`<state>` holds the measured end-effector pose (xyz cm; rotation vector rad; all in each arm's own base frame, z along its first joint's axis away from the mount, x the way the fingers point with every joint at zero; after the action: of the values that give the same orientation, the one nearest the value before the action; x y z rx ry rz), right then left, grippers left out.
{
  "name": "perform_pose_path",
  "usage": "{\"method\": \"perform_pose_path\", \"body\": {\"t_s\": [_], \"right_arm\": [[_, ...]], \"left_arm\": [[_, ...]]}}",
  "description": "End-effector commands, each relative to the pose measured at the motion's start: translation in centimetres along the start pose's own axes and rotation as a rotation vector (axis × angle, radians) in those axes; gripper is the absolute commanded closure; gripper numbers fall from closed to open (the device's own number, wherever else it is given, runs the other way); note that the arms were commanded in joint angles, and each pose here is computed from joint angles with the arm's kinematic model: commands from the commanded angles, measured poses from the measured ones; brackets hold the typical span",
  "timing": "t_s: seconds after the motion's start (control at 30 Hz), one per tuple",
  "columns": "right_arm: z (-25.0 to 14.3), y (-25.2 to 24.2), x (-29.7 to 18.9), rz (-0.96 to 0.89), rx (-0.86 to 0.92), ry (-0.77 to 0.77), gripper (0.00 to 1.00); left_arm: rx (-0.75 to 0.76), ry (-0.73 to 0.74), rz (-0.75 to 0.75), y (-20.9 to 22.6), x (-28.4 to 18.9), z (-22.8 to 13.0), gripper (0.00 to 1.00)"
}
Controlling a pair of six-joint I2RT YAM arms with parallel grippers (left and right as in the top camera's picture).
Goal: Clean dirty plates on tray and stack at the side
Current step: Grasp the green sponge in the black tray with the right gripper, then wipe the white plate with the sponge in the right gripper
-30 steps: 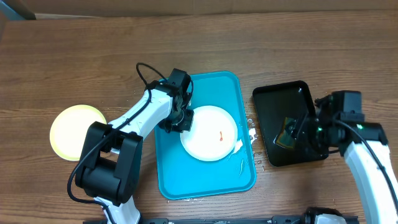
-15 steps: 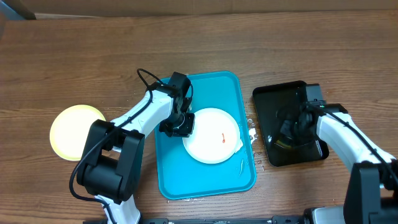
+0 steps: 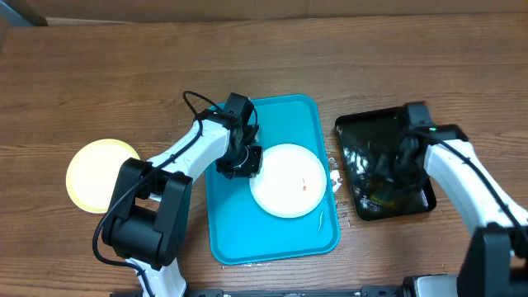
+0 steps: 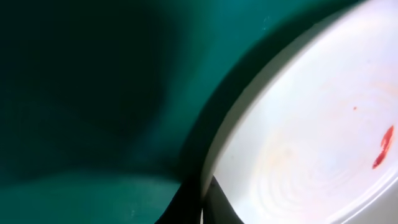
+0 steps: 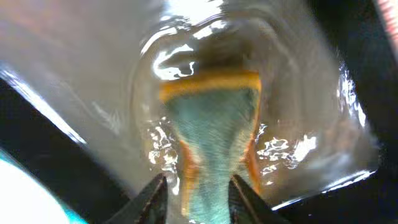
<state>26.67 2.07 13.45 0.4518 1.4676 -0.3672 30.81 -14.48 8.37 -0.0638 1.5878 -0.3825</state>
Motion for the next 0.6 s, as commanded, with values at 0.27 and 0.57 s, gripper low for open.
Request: {"method": "perform_pose_path", "body": {"t_s": [0.27,0.57], "right_arm": [[-0.9,-1.1,3.8,-0.041,0.037,-0.009,0.68],[-0.7,-0.7,4.0,-0.007,0.009,-0.014,0.96]], "left_arm": [[-0.012,0.021,-0.012,0.2,0.6,-0.3,0.96],[-0.013,0.025,-0.011,0.2,0.6,-0.3,0.96]]}}
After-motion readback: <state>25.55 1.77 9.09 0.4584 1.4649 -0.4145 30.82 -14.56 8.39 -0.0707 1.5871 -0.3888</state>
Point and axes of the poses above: each gripper's point midway between its finger pads, its own x axis out along the fingers, its own y axis along the line the jaws close on, z = x × y, the point moved 8 cm from there along -x, back along the fingers, and after that the axes turned 4 degrees about x, right-handed, at the moved point
